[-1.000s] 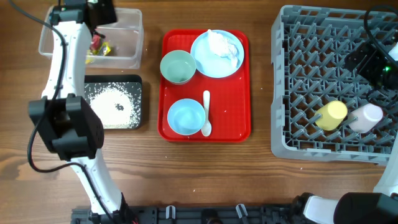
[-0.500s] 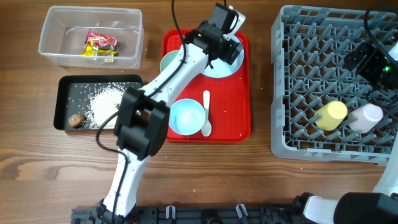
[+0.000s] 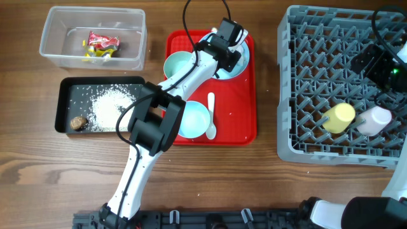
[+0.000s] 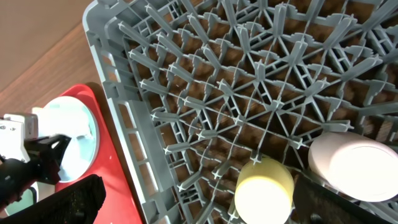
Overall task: Sort waste into correct bins and load items into the dishwasher rack
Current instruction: 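Grasp the white tissue from the plate and drop it in the bin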
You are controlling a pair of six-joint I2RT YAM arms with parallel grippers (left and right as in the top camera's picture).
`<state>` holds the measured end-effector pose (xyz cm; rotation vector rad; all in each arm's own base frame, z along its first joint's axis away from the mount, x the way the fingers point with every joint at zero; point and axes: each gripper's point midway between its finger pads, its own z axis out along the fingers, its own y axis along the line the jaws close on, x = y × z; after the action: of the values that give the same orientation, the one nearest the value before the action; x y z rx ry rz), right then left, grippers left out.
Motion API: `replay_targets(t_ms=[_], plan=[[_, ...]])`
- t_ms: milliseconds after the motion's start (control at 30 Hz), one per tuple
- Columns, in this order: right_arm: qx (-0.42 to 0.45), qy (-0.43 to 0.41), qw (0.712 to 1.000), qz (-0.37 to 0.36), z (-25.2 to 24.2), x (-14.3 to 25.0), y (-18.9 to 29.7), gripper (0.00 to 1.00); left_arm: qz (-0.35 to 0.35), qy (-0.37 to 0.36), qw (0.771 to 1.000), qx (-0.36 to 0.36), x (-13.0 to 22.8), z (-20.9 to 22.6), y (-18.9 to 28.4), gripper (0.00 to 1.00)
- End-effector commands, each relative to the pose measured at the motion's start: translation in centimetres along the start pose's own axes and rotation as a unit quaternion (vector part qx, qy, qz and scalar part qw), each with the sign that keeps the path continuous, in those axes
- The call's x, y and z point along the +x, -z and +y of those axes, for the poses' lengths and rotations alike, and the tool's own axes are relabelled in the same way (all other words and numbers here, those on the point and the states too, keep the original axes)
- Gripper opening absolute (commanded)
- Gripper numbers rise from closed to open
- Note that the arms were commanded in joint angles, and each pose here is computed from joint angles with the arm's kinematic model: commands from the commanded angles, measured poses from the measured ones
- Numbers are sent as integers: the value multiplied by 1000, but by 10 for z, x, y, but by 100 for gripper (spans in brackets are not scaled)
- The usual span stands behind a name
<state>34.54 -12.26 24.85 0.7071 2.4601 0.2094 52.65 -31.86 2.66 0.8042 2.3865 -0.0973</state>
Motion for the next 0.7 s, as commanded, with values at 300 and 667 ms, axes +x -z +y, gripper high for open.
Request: replay_targets(t_ms=[300,667], plan=[[-6,6,1000,9,1,2,-5,100,-142,70,985,-69,-94,78,214,4],[-9,6,1000,6,2,1,-5,99,35,302,940,-156,87,305,195,4]])
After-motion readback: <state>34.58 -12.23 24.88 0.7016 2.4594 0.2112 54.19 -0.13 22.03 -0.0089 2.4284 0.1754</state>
